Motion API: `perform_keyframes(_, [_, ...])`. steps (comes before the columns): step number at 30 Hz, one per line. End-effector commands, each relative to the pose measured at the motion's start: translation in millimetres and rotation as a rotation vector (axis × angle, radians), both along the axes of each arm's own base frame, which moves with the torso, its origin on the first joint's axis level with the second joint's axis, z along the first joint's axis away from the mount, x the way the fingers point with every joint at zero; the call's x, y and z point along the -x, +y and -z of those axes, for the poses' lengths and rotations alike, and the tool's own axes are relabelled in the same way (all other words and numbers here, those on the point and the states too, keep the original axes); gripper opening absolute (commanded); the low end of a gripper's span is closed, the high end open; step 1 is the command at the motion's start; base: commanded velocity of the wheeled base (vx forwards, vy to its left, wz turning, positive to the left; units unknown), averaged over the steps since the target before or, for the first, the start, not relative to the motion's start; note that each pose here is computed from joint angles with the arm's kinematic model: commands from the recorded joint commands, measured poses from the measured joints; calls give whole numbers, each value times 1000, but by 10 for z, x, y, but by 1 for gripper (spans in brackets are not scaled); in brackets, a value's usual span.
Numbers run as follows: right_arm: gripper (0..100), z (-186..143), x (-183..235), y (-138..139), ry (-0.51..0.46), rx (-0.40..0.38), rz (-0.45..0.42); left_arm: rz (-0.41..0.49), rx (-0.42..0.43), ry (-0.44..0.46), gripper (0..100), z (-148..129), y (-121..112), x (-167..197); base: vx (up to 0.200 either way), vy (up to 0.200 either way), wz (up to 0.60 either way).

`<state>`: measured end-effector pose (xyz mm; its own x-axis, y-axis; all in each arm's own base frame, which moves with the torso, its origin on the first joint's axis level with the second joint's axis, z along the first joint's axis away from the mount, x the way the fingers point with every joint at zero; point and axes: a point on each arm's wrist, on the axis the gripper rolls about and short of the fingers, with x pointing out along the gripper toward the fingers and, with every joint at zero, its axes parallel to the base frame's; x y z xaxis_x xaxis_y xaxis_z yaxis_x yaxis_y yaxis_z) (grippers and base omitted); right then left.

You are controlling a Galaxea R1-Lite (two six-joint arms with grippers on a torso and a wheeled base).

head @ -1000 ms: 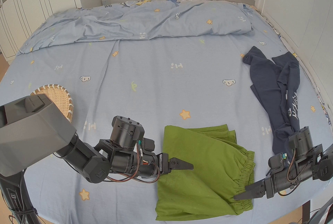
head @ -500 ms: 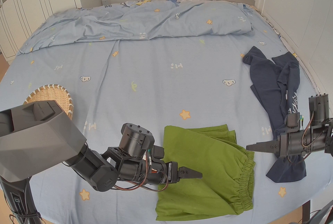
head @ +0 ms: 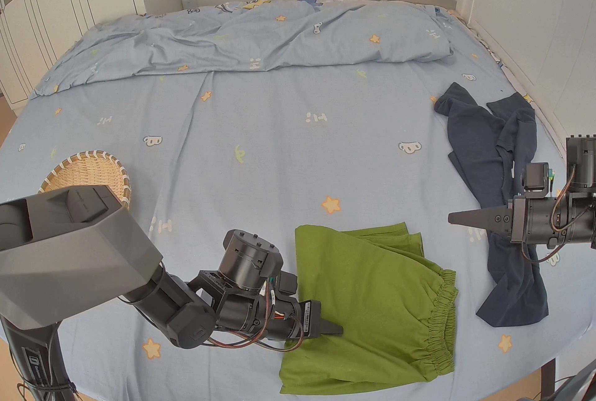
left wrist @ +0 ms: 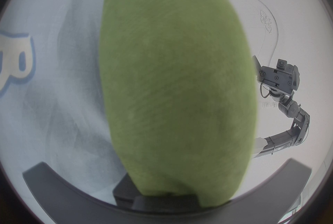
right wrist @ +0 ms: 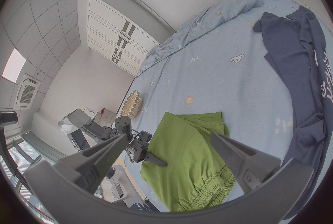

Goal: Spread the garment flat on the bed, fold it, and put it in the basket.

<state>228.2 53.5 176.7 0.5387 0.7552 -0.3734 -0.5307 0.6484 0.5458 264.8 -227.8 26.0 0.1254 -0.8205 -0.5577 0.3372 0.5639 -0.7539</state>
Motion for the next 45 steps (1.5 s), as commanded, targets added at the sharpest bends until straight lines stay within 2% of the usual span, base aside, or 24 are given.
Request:
perform_keyframes(1, [100,-16,-3,-25,-4,-2,11,-13,19,-21,0,-175,58,9,0,0,0])
perform_keyframes(2, [100,-16,-3,-25,-4,-2,11,-13,19,-21,0,-175,58,9,0,0,0])
perform_keyframes(3, [100,-26,-1,-37,0,-3,16,-28,24,-29,0,-353,129,23,0,0,0])
perform_keyframes(6, [100,-29,5,-52,10,-1,22,-60,19,-39,0,-585,282,24,0,0,0])
perform_keyframes(7, [100,-48,8,-67,9,-1,28,-96,26,-67,0,-880,438,-5,0,0,0])
perform_keyframes(8, [100,-48,8,-67,9,-1,28,-96,26,-67,0,-880,438,-5,0,0,0])
perform_keyframes(11, [100,-62,23,-72,6,-2,30,-141,-11,-101,0,-1287,711,-79,0,0,0])
perform_keyframes(12, [100,-70,24,-73,3,-2,30,-142,-14,-104,0,-1312,730,-84,0,0,0])
perform_keyframes(13, [100,-75,29,-80,2,-3,34,-150,-44,-118,0,-1419,854,-103,0,0,0])
perform_keyframes(17, [100,-99,40,-92,1,-4,38,-160,-92,-141,0,-1516,1061,-156,0,0,0])
perform_keyframes(21, [100,-107,51,-80,13,-2,32,-176,-108,-136,0,-1585,1144,-175,0,0,0])
perform_keyframes(29, [100,-105,53,-73,14,-1,29,-230,-109,-148,0,-1671,1286,-254,0,200,0])
perform_keyframes(45, [100,-101,55,-70,16,-1,27,-222,-116,-168,0,-1705,1294,-278,0,200,0])
